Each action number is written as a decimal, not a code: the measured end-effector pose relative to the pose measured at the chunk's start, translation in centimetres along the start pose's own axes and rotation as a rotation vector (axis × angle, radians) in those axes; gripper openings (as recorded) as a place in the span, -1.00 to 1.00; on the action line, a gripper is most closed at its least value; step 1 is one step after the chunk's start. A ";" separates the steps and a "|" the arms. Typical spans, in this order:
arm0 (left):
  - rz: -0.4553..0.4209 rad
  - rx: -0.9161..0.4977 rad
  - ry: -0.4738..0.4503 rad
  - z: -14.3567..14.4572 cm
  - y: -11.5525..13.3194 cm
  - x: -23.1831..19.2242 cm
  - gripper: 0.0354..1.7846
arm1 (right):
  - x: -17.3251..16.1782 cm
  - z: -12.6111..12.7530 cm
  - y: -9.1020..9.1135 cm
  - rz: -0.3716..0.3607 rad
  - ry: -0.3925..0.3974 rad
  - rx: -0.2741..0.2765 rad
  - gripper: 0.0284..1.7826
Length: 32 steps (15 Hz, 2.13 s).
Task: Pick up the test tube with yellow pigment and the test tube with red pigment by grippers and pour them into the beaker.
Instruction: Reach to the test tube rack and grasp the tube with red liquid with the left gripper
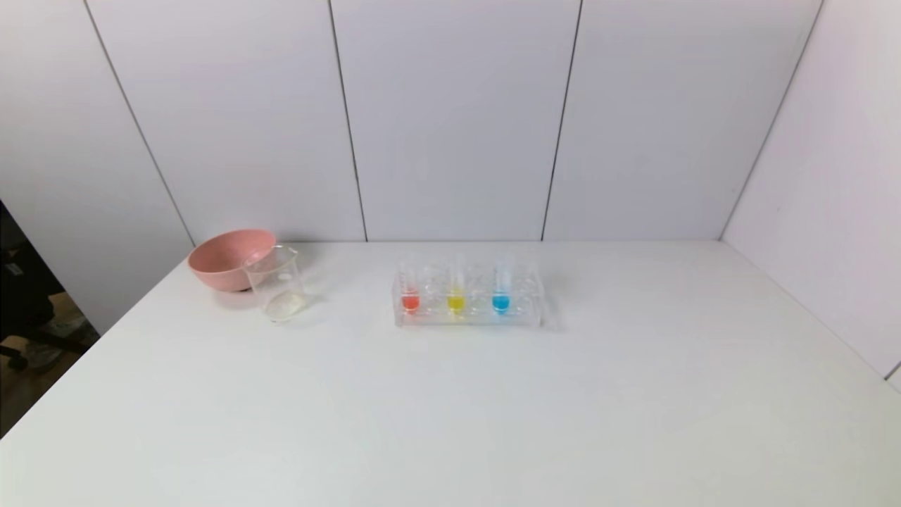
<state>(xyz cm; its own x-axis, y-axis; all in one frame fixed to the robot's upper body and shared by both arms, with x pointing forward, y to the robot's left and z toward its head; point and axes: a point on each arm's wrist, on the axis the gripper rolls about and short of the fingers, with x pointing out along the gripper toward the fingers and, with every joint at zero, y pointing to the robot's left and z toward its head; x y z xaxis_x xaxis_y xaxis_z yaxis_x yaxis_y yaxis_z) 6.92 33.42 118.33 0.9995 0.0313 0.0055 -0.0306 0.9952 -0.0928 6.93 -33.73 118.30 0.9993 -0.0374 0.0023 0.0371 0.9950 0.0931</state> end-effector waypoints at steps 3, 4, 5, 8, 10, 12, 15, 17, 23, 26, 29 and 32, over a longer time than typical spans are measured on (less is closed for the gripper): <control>0.000 0.000 0.000 0.0 0.0 0.0 0.98 | 0.0 0.0 0.0 0.000 0.000 0.000 0.92; 0.000 0.000 0.000 0.0 0.0 0.0 0.98 | 0.0 0.0 0.0 0.000 0.000 0.000 0.92; 0.000 0.000 0.000 0.0 0.0 0.0 0.98 | 0.0 0.0 0.0 0.000 0.000 0.000 0.92; 0.000 -0.003 0.000 0.0 0.0 0.0 0.98 | 0.0 0.0 0.0 0.000 0.000 0.000 0.92; 0.000 0.000 0.000 0.0 0.0 0.0 0.98 | 0.0 0.0 0.0 0.000 0.000 0.000 0.92; -0.010 0.008 -0.017 0.5 0.0 -0.1 0.98 | 0.0 0.0 0.0 0.000 0.000 0.000 0.92; -0.080 -0.026 -0.062 4.1 -0.5 -0.6 0.98 | 0.0 0.0 0.0 0.000 0.000 0.000 0.92; -0.135 -0.042 -0.032 6.7 -0.8 0.0 0.98 | 0.0 0.0 0.0 0.000 0.000 0.000 0.92; -0.338 -0.052 0.155 12.3 -2.5 7.5 0.98 | 0.0 0.0 0.0 0.000 0.000 0.000 0.92; -0.451 -0.052 0.241 13.0 -4.1 12.3 0.98 | 0.0 0.0 0.0 0.000 0.000 0.000 0.92; -0.504 -0.037 0.309 12.5 -6.8 16.7 0.98 | 0.0 0.0 0.0 0.000 0.000 0.000 0.92; -0.476 -0.009 0.336 11.7 -10.2 20.4 0.98 | 0.0 0.0 0.0 0.000 0.000 0.000 0.92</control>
<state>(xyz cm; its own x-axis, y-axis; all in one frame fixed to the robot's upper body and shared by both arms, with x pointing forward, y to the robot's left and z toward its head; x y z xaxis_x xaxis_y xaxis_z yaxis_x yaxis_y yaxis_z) 27.55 24.94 131.02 0.8508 -0.4523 -0.2676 0.4215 0.8914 -0.1663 6.93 -33.73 118.30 0.9993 -0.0370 0.0023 0.0366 0.9950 0.0931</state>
